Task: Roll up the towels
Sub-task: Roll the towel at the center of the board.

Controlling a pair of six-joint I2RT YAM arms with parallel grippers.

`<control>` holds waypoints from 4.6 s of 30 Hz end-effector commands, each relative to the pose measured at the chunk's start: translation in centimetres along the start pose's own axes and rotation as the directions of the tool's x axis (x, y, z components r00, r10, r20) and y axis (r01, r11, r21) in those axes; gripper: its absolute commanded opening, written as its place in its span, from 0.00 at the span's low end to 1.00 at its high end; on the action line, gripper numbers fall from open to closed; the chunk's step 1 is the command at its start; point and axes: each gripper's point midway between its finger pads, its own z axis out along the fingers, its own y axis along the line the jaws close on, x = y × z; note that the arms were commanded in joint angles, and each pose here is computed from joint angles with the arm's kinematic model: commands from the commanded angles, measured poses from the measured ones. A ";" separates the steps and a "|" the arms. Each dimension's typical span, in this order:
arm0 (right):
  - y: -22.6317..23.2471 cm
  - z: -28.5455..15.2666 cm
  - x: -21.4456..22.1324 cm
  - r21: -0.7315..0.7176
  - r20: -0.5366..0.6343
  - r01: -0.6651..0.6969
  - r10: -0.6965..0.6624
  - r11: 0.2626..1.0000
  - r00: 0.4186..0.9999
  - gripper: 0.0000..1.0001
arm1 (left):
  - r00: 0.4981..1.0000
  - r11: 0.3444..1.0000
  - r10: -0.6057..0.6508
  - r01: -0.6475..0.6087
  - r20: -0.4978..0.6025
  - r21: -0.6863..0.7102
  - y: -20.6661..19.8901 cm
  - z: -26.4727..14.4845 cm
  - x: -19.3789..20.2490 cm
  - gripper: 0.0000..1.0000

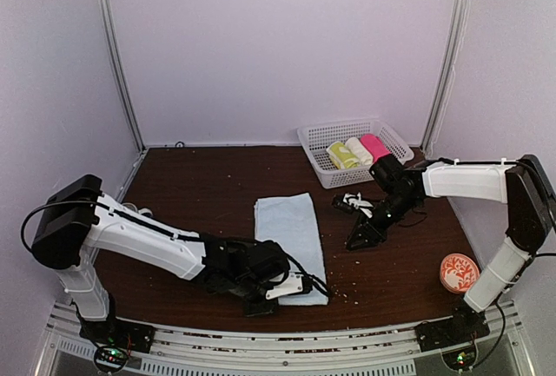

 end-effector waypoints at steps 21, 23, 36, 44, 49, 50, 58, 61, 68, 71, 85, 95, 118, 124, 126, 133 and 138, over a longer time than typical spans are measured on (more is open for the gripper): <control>9.5 -1.4 2.3 0.069 0.031 0.442 -0.445 0.894 0.895 0.55 | 0.906 0.730 -0.414 0.276 0.083 0.626 -0.9 1.1 -4.1 0.00; 10.0 -0.1 2.1 0.066 0.021 0.475 -0.477 0.877 0.878 0.55 | 0.894 0.696 -0.444 0.299 0.064 0.653 -0.9 1.4 -4.0 0.00; 12.3 6.7 0.7 0.184 -0.112 0.666 -0.658 0.723 0.745 0.57 | 0.860 0.615 -0.510 0.366 -0.002 0.699 -0.3 2.4 -3.5 0.00; 11.7 8.1 1.0 0.179 -0.135 0.666 -0.653 0.724 0.745 0.43 | 0.859 0.612 -0.512 0.359 0.007 0.704 -0.2 2.5 -3.9 0.00; 11.5 8.5 1.5 0.159 -0.151 0.651 -0.633 0.742 0.759 0.32 | 0.863 0.616 -0.506 0.353 0.010 0.704 -0.2 2.4 -3.9 0.00; 11.4 8.6 1.7 0.146 -0.156 0.646 -0.628 0.749 0.763 0.28 | 0.862 0.617 -0.506 0.353 0.012 0.704 -0.1 2.3 -3.9 0.00; 11.0 7.9 2.6 -0.007 -0.140 0.537 -0.533 0.843 0.835 0.07 | 0.859 0.575 -0.512 0.351 -0.010 0.739 -0.7 1.5 -3.8 0.00; 11.1 7.3 2.9 -0.102 -0.133 0.464 -0.474 0.880 0.870 0.04 | 0.853 0.517 -0.520 0.346 -0.034 0.783 -1.3 0.5 -4.2 0.00; 11.2 7.2 5.4 -0.351 -0.231 0.243 -0.335 0.904 0.914 0.00 | 0.839 0.425 -0.535 0.369 -0.099 0.826 -1.4 -1.1 -4.6 0.00; 10.7 7.3 5.9 -0.411 -0.266 0.149 -0.275 0.899 0.924 0.00 | 0.833 0.410 -0.536 0.397 -0.136 0.821 -1.4 -0.6 -3.8 0.00; 7.2 8.8 6.9 -0.506 -0.410 -0.203 -0.027 0.838 0.912 0.00 | 0.808 0.393 -0.553 0.467 -0.203 0.792 -1.1 1.8 -1.2 0.00; 3.6 11.6 7.4 -0.293 -0.502 -0.333 0.153 0.896 0.851 0.00 | 0.842 0.656 -0.540 0.428 -0.009 0.622 2.0 -2.0 -1.0 0.18; 2.7 11.2 4.9 -0.209 -0.474 -0.336 0.205 0.918 0.856 0.02 | 0.982 0.975 0.169 -0.154 0.085 -0.161 2.3 -1.1 -7.4 0.42; 3.1 11.1 4.7 -0.226 -0.468 -0.334 0.198 0.915 0.861 0.03 | 0.979 0.964 0.204 -0.196 0.026 -0.177 2.5 1.2 -6.4 0.35; 3.2 11.1 4.6 -0.231 -0.467 -0.333 0.196 0.914 0.862 0.03 | 0.977 0.965 0.212 -0.208 0.008 -0.160 2.2 1.9 -5.8 0.33; 3.6 10.6 4.1 -0.252 -0.457 -0.321 0.180 0.913 0.871 0.06 | 0.979 0.970 0.202 -0.204 -0.026 -0.129 1.6 2.9 -4.6 0.16; 4.6 6.6 0.6 -0.295 -0.371 -0.203 0.084 0.934 0.925 0.24 | 0.986 0.986 0.165 -0.165 0.001 -0.027 0.0 2.8 -4.4 0.07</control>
